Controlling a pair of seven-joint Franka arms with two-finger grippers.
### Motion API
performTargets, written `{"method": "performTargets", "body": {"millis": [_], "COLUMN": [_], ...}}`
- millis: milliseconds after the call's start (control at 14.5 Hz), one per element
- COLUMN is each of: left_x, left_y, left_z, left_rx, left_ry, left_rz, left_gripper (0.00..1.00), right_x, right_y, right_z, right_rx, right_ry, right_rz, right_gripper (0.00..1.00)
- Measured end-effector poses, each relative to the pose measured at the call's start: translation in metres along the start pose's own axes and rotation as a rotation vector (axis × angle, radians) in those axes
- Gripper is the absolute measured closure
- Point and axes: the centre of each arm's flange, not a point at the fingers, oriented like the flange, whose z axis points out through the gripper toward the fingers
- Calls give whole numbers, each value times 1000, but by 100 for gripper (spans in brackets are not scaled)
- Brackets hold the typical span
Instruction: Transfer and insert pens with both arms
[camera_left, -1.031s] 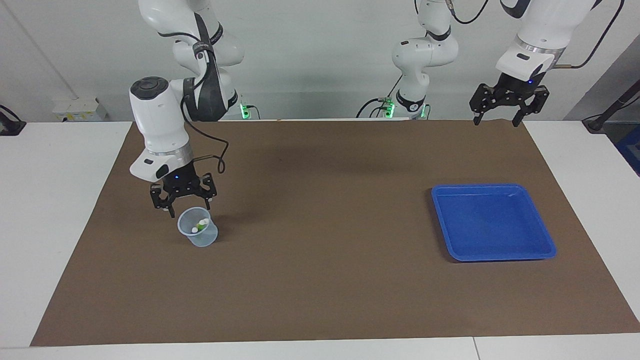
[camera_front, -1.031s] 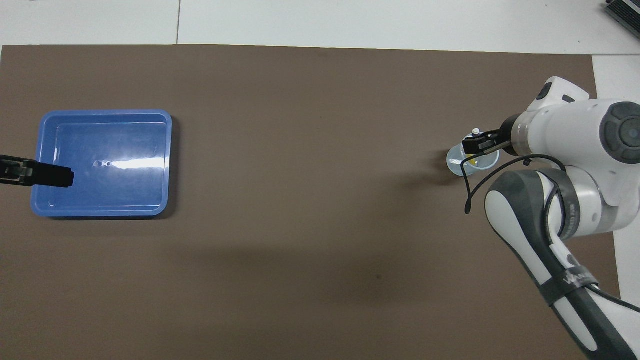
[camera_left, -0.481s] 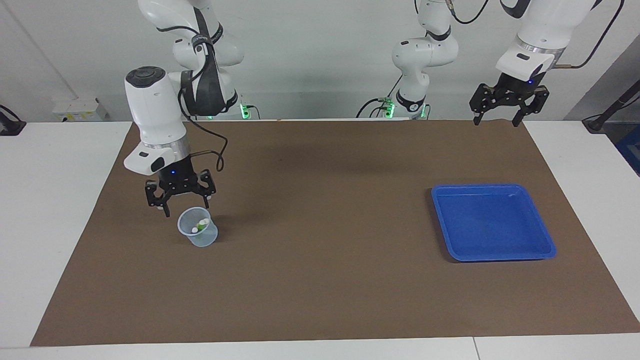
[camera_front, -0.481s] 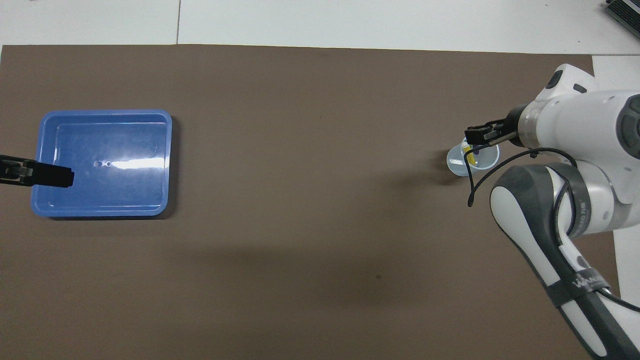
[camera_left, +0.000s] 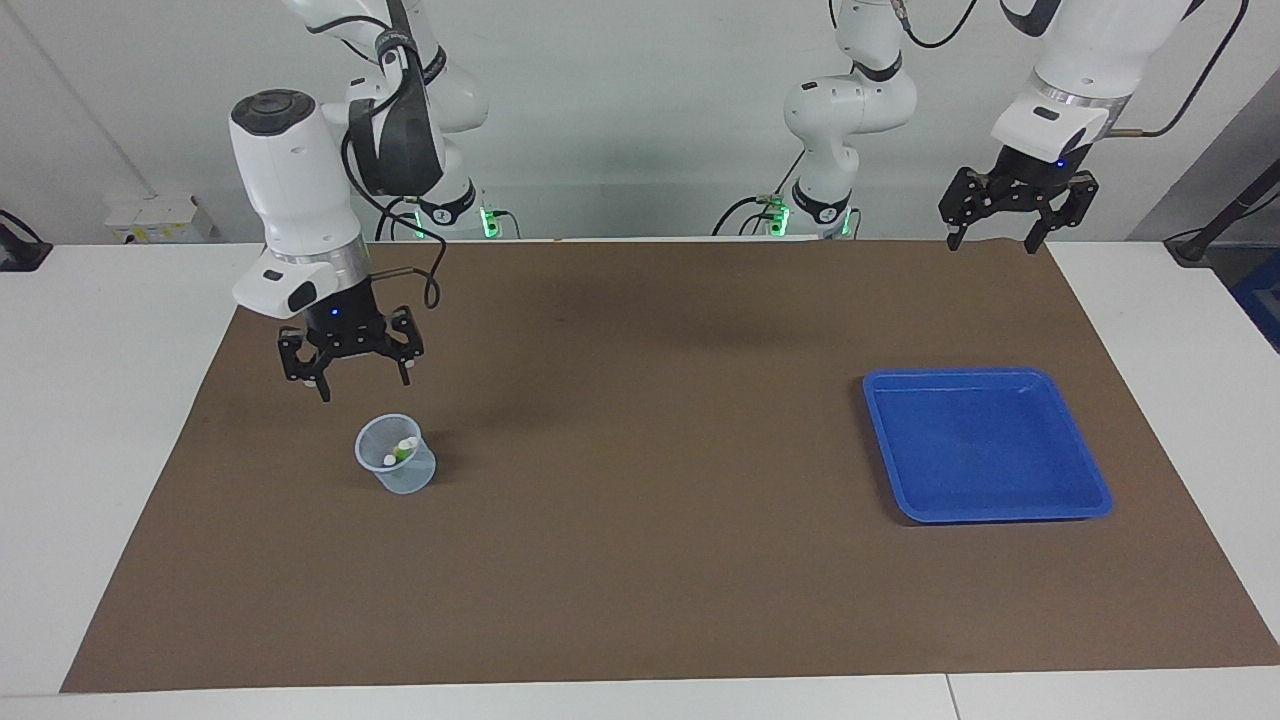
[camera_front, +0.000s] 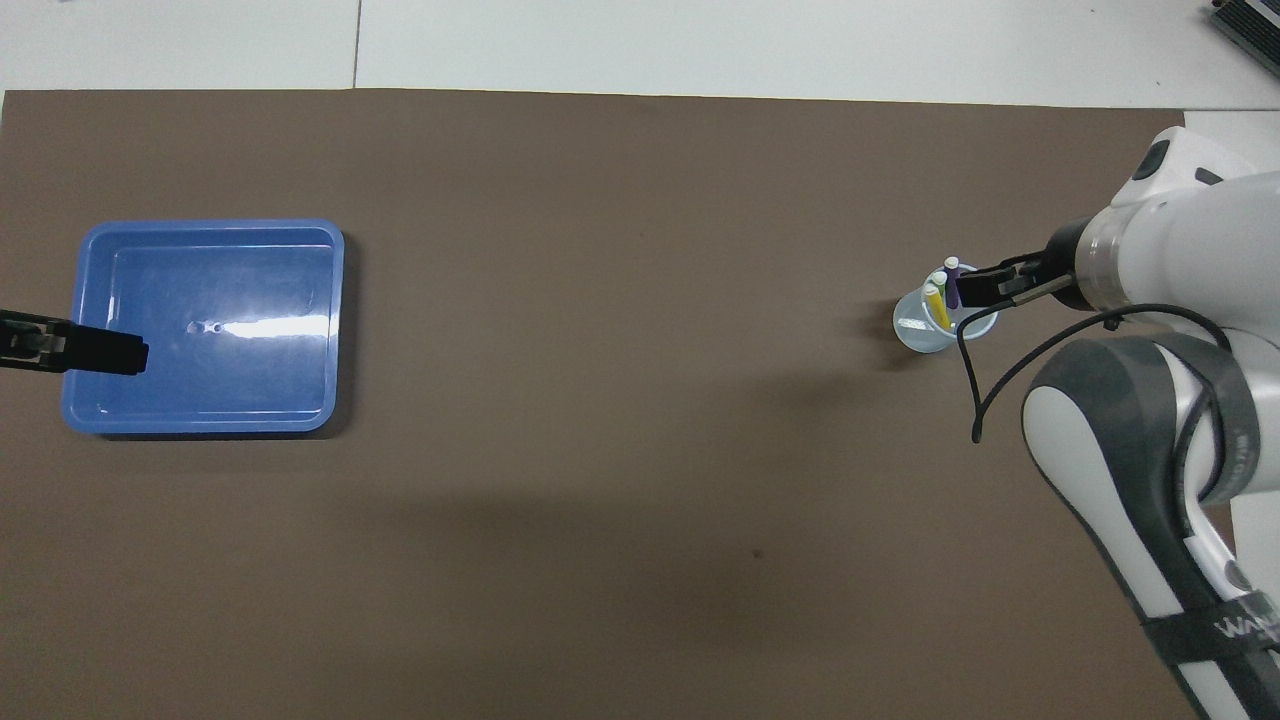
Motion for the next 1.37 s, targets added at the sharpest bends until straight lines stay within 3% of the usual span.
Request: {"method": "performTargets", "body": {"millis": [687,1375], "left_x": [0,0], "left_y": [0,0], "left_z": [0,0], "left_rx": [0,0], "left_ry": [0,0], "left_rz": [0,0], "left_gripper": [0,0], "right_x": [-23,-31], "right_y": [20,23], "right_z": [-64,-93], "right_rx": [17,27], "right_ry": [-171,-139], "right_rz": [152,172], "right_gripper": [0,0]}}
